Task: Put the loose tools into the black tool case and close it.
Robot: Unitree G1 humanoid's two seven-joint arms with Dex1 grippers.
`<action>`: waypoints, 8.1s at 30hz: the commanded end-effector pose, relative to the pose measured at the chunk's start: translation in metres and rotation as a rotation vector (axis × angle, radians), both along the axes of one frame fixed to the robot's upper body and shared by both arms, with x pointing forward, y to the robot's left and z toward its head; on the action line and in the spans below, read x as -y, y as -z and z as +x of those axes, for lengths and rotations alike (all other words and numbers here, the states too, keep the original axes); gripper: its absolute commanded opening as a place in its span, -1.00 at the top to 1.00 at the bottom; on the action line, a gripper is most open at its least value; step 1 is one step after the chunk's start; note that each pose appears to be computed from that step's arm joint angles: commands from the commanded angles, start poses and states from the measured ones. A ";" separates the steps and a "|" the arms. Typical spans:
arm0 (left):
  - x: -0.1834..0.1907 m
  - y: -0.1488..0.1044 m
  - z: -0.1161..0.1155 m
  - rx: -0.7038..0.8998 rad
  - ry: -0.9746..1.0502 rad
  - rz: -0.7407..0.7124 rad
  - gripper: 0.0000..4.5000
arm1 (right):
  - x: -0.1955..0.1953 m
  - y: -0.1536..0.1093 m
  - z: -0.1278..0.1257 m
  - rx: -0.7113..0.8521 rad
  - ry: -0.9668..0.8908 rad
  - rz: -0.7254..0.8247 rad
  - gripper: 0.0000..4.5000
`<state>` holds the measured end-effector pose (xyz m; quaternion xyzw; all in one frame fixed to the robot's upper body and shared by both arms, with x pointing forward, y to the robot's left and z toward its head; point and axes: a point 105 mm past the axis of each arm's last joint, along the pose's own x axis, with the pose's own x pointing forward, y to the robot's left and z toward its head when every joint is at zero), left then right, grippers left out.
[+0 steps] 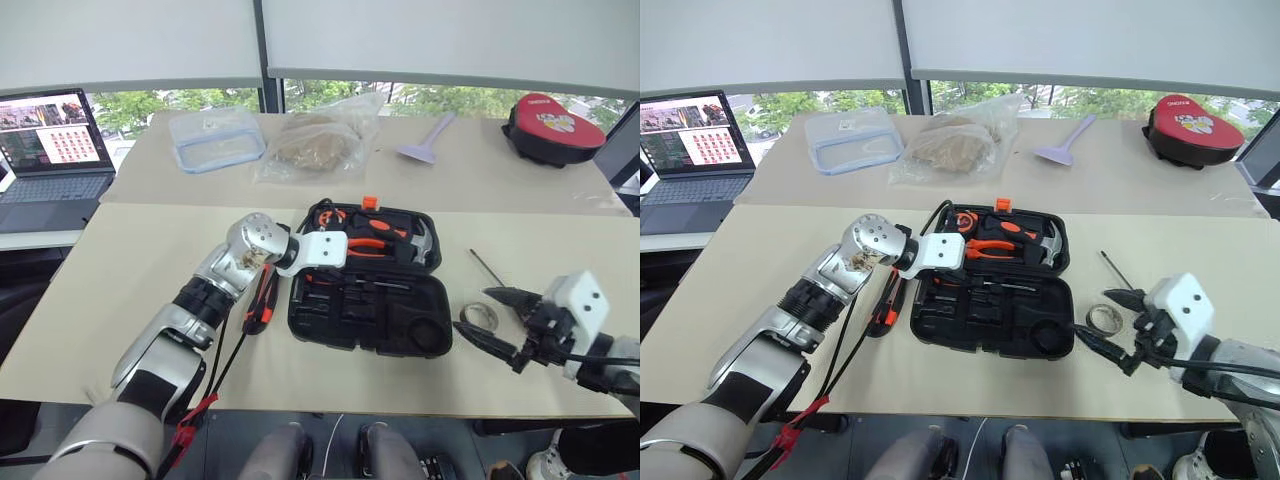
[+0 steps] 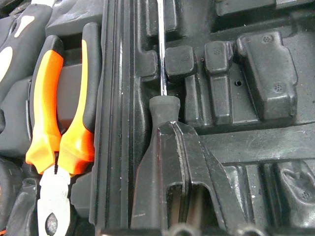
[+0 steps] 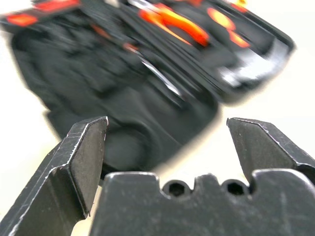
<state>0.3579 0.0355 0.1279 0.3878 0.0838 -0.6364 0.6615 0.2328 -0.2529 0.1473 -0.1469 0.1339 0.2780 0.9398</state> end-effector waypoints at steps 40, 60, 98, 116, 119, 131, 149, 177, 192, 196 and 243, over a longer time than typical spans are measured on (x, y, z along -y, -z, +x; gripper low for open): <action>-0.076 -0.076 -0.081 -0.359 0.004 -0.239 -1.00 | -0.045 -0.026 0.053 -0.024 -0.581 -0.163 0.54; -0.077 -0.076 -0.077 -0.310 -0.029 -0.251 -1.00 | -0.085 0.006 0.074 -0.053 -0.716 -0.339 0.54; -0.077 -0.072 -0.064 -0.266 -0.059 -0.269 -1.00 | -0.116 0.052 0.082 -0.141 -0.687 -0.390 0.98; -0.249 -0.032 -0.091 -0.171 -0.942 -0.250 -1.00 | -0.111 -0.088 0.037 0.069 -0.732 0.097 -0.11; -0.268 -0.026 -0.104 -0.173 -1.030 -0.202 -1.00 | -0.112 -0.085 0.022 0.029 -0.774 0.093 -0.60; -0.241 -0.023 -0.060 -0.298 -1.046 -0.134 -1.00 | -0.134 -0.081 0.011 0.062 -0.797 0.116 -0.99; -0.250 0.024 -0.028 -0.354 -1.064 0.015 0.23 | -0.132 -0.073 0.001 0.063 -0.727 0.152 -1.00; -0.029 -0.014 -0.020 -0.223 -0.064 0.157 0.81 | -0.098 -0.031 -0.016 -0.048 -0.477 0.061 -1.00; -0.027 -0.003 -0.038 -0.303 -0.033 0.253 0.81 | -0.099 -0.030 -0.008 -0.028 -0.451 0.087 -1.00; -0.028 0.001 -0.034 -0.284 -0.059 0.268 0.81 | -0.100 -0.030 -0.006 -0.021 -0.453 0.094 -1.00; -0.024 -0.009 -0.042 -0.349 -0.096 -0.181 0.98 | -0.102 -0.017 -0.006 -0.084 -0.452 0.121 -1.00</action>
